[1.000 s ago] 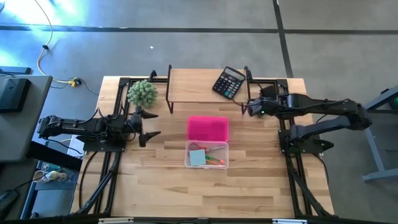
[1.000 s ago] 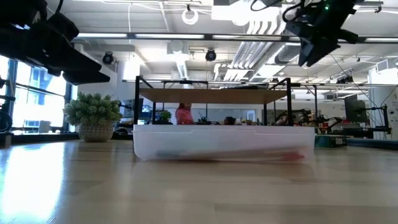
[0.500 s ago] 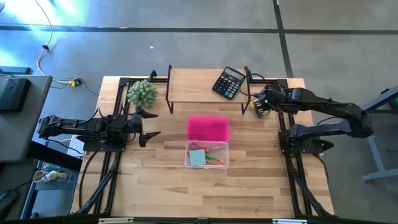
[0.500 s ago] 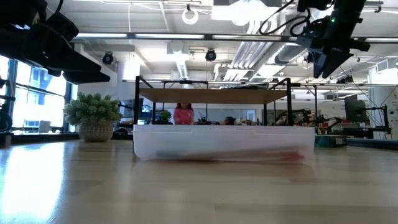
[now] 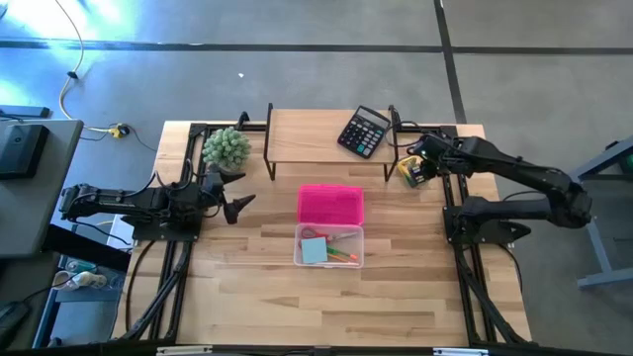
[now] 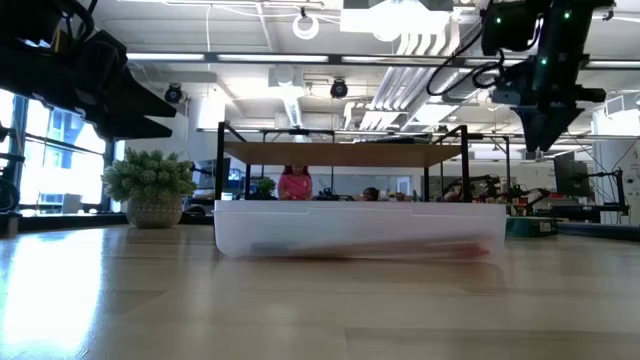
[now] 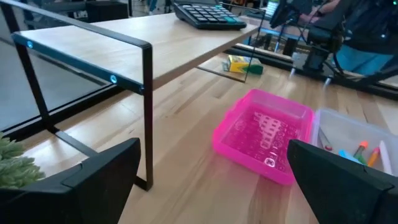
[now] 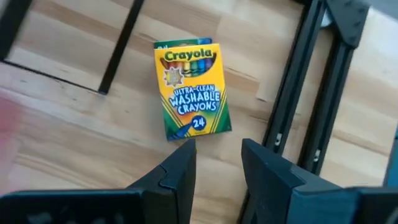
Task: Pack school essentials
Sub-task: Adjust the shelf
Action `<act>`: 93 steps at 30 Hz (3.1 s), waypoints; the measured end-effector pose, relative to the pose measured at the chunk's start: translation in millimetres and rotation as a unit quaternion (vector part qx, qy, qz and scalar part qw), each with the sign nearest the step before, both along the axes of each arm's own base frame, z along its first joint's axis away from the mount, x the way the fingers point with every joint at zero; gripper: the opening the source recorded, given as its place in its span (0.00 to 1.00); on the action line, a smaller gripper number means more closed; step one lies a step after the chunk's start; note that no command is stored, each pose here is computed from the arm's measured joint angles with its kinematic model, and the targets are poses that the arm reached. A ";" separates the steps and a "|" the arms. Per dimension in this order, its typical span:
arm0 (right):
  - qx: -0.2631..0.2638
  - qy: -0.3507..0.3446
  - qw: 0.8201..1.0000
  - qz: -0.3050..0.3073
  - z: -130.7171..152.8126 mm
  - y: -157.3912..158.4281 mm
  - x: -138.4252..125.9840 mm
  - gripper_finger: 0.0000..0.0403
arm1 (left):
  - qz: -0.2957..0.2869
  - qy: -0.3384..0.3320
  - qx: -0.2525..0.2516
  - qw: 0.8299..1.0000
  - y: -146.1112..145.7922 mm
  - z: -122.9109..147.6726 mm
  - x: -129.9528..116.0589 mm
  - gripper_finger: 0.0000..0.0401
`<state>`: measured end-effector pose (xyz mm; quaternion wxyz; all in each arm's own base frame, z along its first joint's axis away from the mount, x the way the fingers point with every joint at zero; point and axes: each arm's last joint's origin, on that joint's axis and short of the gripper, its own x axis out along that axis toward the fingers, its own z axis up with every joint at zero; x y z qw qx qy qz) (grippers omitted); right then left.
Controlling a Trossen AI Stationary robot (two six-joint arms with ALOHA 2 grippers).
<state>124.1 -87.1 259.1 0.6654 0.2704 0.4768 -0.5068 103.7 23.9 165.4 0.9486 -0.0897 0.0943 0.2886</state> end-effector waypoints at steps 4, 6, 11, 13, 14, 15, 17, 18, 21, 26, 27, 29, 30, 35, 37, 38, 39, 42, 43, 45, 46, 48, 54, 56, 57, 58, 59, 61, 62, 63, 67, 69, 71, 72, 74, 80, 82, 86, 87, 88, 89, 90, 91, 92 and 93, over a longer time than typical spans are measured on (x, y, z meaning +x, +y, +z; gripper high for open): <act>0.006 -0.014 1.000 0.006 -13.0 -5.2 0.9 0.30 | -0.003 0.003 0.004 1.000 -0.1 0.0 0.1 0.98; 0.013 -0.028 0.999 0.014 -21.7 -7.8 1.9 0.30 | -0.003 0.003 0.004 1.000 -0.1 0.0 0.0 0.98; 0.029 -0.060 0.998 0.018 -43.3 -12.6 2.0 0.30 | -0.003 0.003 0.004 1.000 -0.1 0.0 0.0 0.98; 0.036 -0.066 0.997 0.017 -49.1 -13.3 1.1 0.30 | -0.003 0.003 0.004 1.000 -0.1 0.0 0.0 0.98; 0.038 -0.064 0.997 0.017 -51.3 -13.0 0.3 0.30 | -0.003 0.003 0.004 1.000 -0.1 0.0 0.0 0.98; 0.040 -0.060 0.997 0.019 -53.1 -12.7 -0.6 0.30 | -0.003 0.003 0.004 1.000 -0.1 0.0 0.0 0.98; 0.042 -0.053 0.997 0.027 -54.8 -12.3 -1.4 0.30 | -0.003 0.003 0.004 1.000 -0.1 0.0 0.0 0.98; 0.041 -0.051 0.997 0.032 -55.3 -12.2 -1.4 0.30 | -0.003 0.003 0.004 1.000 -0.1 0.0 0.0 0.98; 0.039 -0.054 0.996 0.055 -58.1 -12.7 -0.2 0.30 | -0.003 0.003 0.004 1.000 -0.1 0.0 0.0 0.98; 0.044 -0.049 0.996 0.065 -63.8 -11.6 -1.3 0.30 | -0.003 0.003 0.004 1.000 -0.1 0.0 0.0 0.98; 0.045 -0.050 0.995 0.069 -64.5 -11.5 -1.1 0.30 | -0.004 0.003 0.004 1.000 -0.1 0.0 0.0 0.98; 0.048 -0.051 0.994 0.079 -65.5 -11.2 -0.8 0.30 | -0.004 0.003 0.004 1.000 -0.1 0.0 0.0 0.98; 0.048 -0.051 0.994 0.080 -65.5 -11.2 -0.8 0.30 | -0.004 0.003 0.004 1.000 -0.1 0.0 0.0 0.98; 0.045 -0.045 0.994 0.091 -65.5 -11.3 -0.9 0.33 | -0.004 0.003 0.004 1.000 -0.2 0.0 0.1 0.98; 0.043 -0.043 0.994 0.090 -65.5 -11.4 -1.2 0.38 | -0.004 0.003 0.004 1.000 -0.2 0.0 0.1 0.98; 0.043 -0.042 0.994 0.090 -65.5 -11.4 -1.1 0.41 | -0.004 0.003 0.004 1.000 -0.2 0.0 0.1 0.98; 0.043 -0.042 0.994 0.090 -65.5 -11.4 -1.2 0.45 | -0.004 0.003 0.004 1.000 -0.2 0.0 0.1 0.98; 0.042 -0.042 0.994 0.090 -65.5 -11.4 -1.2 0.59 | -0.004 0.003 0.004 1.000 -0.2 0.0 0.1 0.98; 0.042 -0.042 0.994 0.090 -65.5 -11.4 -1.2 0.64 | -0.004 0.003 0.004 1.000 -0.2 0.0 0.1 0.98; 0.042 -0.042 0.994 0.090 -65.5 -11.4 -1.2 0.74 | -0.004 0.003 0.004 1.000 -0.2 0.0 0.1 0.98; 0.042 -0.042 0.994 0.089 -65.5 -11.5 -1.2 0.79 | -0.004 0.003 0.004 1.000 -0.2 0.0 0.1 0.98; 0.038 -0.039 0.995 0.085 -65.5 -11.7 -1.4 0.88 | -0.004 0.003 0.004 1.000 -0.2 0.0 0.1 0.98; 0.022 -0.029 0.997 0.068 -65.5 -13.2 -1.7 0.97 | -0.004 0.003 0.004 1.000 -0.2 0.0 0.1 0.98; 0.026 -0.024 0.997 0.068 -67.5 -13.9 -0.7 0.98 | -0.004 0.003 0.004 1.000 -0.2 0.0 0.1 0.98; 0.030 -0.020 0.997 0.068 -68.9 -14.4 0.0 0.98 | -0.004 0.003 0.004 1.000 -0.2 0.0 0.1 0.98; 0.034 -0.015 0.997 0.069 -70.7 -15.0 0.9 0.99 | -0.004 0.003 0.004 1.000 -0.2 0.0 0.1 0.98; 0.038 -0.009 0.997 0.070 -72.6 -15.1 2.1 0.99 | -0.004 0.003 0.004 1.000 -0.2 0.0 0.1 0.98; 0.047 0.001 0.996 0.073 -76.1 -15.0 4.5 0.99 | -0.004 0.003 0.004 1.000 -0.2 0.0 0.1 0.98; 0.049 0.006 0.996 0.073 -77.6 -15.2 5.2 0.99 | -0.004 0.003 0.004 1.000 -0.2 0.0 0.1 0.98; 0.051 0.012 0.996 0.071 -79.1 -15.8 5.7 0.99 | -0.004 0.003 0.004 1.000 -0.2 0.0 0.1 0.98; 0.054 0.025 0.996 0.060 -83.4 -17.9 7.0 0.99 | -0.004 0.003 0.004 1.000 -0.2 0.0 0.1 0.98; 0.053 0.025 0.997 0.060 -84.1 -18.7 8.0 0.99 | -0.004 0.003 0.004 1.000 -0.2 0.0 0.1 0.98; 0.047 0.023 0.997 0.060 -84.6 -19.9 9.3 0.99 | -0.004 0.003 0.004 1.000 -0.2 0.0 0.1 0.98; 0.044 0.025 0.997 0.061 -84.8 -20.5 9.7 0.99 | -0.004 0.003 0.004 1.000 -0.2 0.0 0.1 0.98; 0.038 0.028 0.997 0.062 -85.5 -22.0 10.7 0.99 | -0.004 0.003 0.004 1.000 -0.2 0.0 0.1 0.98; 0.040 0.036 0.997 0.057 -88.7 -25.3 10.9 0.99 | -0.004 0.003 0.004 1.000 -0.2 0.0 0.0 0.98; 0.040 0.035 0.997 0.054 -88.7 -25.2 11.0 0.99 | -0.004 0.003 0.004 1.000 -0.2 0.0 0.0 0.98; 0.048 0.016 0.998 0.048 -85.9 -22.8 10.2 0.99 | -0.004 0.003 0.004 1.000 -0.2 0.0 0.0 0.98; 0.052 0.012 0.997 0.048 -85.0 -21.8 9.5 0.99 | -0.004 0.003 0.004 1.000 -0.1 0.1 0.0 0.98; 0.053 0.009 0.998 0.044 -83.8 -20.8 8.4 0.99 | -0.004 0.003 0.004 1.000 -0.1 0.0 0.0 0.98; 0.055 0.003 0.998 0.040 -82.1 -19.7 7.1 0.99 | -0.004 0.003 0.004 1.000 -0.1 0.0 0.0 0.98; 0.055 -0.005 0.998 0.037 -79.9 -18.4 5.9 0.99 | -0.004 0.003 0.004 1.000 -0.1 0.0 0.0 0.98; 0.054 -0.014 0.998 0.031 -77.6 -17.1 4.5 0.99 | -0.004 0.003 0.004 1.000 -0.1 0.1 0.0 0.98; 0.051 -0.023 0.998 0.026 -74.6 -15.5 2.5 0.99 | -0.004 0.002 0.004 1.000 -0.1 0.1 0.0 0.98; 0.046 -0.033 0.998 0.020 -71.2 -13.9 0.6 0.99 | -0.004 0.003 0.004 1.000 -0.1 0.1 0.0 0.98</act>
